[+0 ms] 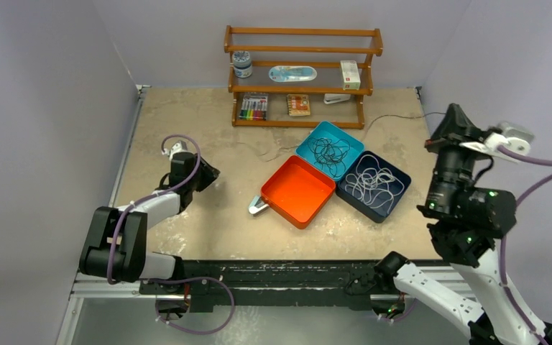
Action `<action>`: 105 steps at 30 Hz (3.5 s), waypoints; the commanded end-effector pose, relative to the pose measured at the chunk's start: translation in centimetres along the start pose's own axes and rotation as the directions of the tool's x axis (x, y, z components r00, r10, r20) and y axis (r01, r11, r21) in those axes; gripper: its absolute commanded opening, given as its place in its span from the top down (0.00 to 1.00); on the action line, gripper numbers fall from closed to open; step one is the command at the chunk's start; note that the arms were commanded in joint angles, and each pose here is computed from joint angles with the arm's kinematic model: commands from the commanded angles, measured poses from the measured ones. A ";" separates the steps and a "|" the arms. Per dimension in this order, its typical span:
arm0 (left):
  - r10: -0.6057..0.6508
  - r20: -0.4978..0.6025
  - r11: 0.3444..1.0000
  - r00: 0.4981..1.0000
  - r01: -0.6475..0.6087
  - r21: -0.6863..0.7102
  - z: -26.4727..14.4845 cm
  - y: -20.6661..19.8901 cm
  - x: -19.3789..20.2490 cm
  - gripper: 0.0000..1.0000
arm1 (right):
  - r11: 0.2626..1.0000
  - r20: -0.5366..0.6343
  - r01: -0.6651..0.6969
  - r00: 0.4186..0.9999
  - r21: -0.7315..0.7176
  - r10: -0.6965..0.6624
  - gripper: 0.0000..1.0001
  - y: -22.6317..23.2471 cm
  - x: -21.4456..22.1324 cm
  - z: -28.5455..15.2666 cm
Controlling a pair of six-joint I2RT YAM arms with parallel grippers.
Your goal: Untangle the cables
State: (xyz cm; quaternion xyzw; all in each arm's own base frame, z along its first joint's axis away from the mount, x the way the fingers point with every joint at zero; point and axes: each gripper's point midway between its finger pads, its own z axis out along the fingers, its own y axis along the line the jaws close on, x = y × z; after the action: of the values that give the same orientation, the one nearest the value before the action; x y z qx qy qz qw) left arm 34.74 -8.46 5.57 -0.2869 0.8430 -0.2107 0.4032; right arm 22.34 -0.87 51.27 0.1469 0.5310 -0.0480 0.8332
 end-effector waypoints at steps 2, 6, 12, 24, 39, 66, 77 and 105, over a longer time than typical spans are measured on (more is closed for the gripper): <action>-0.022 0.051 0.999 0.998 0.024 -0.047 0.5 0.7 -1.6 0.62 | 0.993 0.096 -0.080 0.993 0.088 0.072 1.00 -3.7 -4.4 -0.9; -0.022 0.061 0.997 0.998 0.027 -0.074 0.6 1.3 -1.9 0.63 | 0.992 0.106 -0.092 0.991 0.088 0.082 1.00 -4.1 -4.7 -1.1; -0.029 0.067 0.999 0.997 0.029 -0.012 0.4 -0.1 -2.4 0.61 | 0.995 0.101 -0.070 0.992 -0.075 0.077 1.00 -0.8 -4.5 -0.8; 0.005 0.135 0.985 0.991 -0.028 0.169 -2.6 -5.5 -5.7 0.46 | 0.923 0.151 -0.058 0.981 -0.381 0.124 1.00 6.9 -5.9 -0.2; 0.020 0.158 0.895 0.987 -0.088 0.438 -5.6 -12.8 -8.1 0.43 | 0.865 0.368 -0.107 0.874 -0.491 0.317 1.00 12.6 -18.0 3.9; 0.044 0.143 0.854 0.989 -0.111 0.509 -7.7 -14.3 -7.9 0.42 | 0.699 0.102 -0.134 0.953 -0.703 0.285 1.00 26.5 -5.9 6.7; 0.045 0.095 0.819 0.994 -0.091 0.567 -7.2 -15.7 -7.1 0.42 | 0.705 0.020 -0.151 0.974 -0.693 0.228 1.00 26.3 -1.9 5.9; 0.628 0.281 0.589 0.725 -0.679 0.438 -3.0 -20.5 6.0 0.34 | 0.701 -0.041 -0.185 0.975 -0.689 0.217 1.00 26.4 -0.7 5.7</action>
State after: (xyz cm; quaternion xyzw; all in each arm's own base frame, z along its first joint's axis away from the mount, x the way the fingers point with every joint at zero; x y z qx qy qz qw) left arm 33.21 -26.97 13.75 0.1375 0.8036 -0.2921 0.4999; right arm 34.37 23.28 57.65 -0.1278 0.4938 0.2266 0.8297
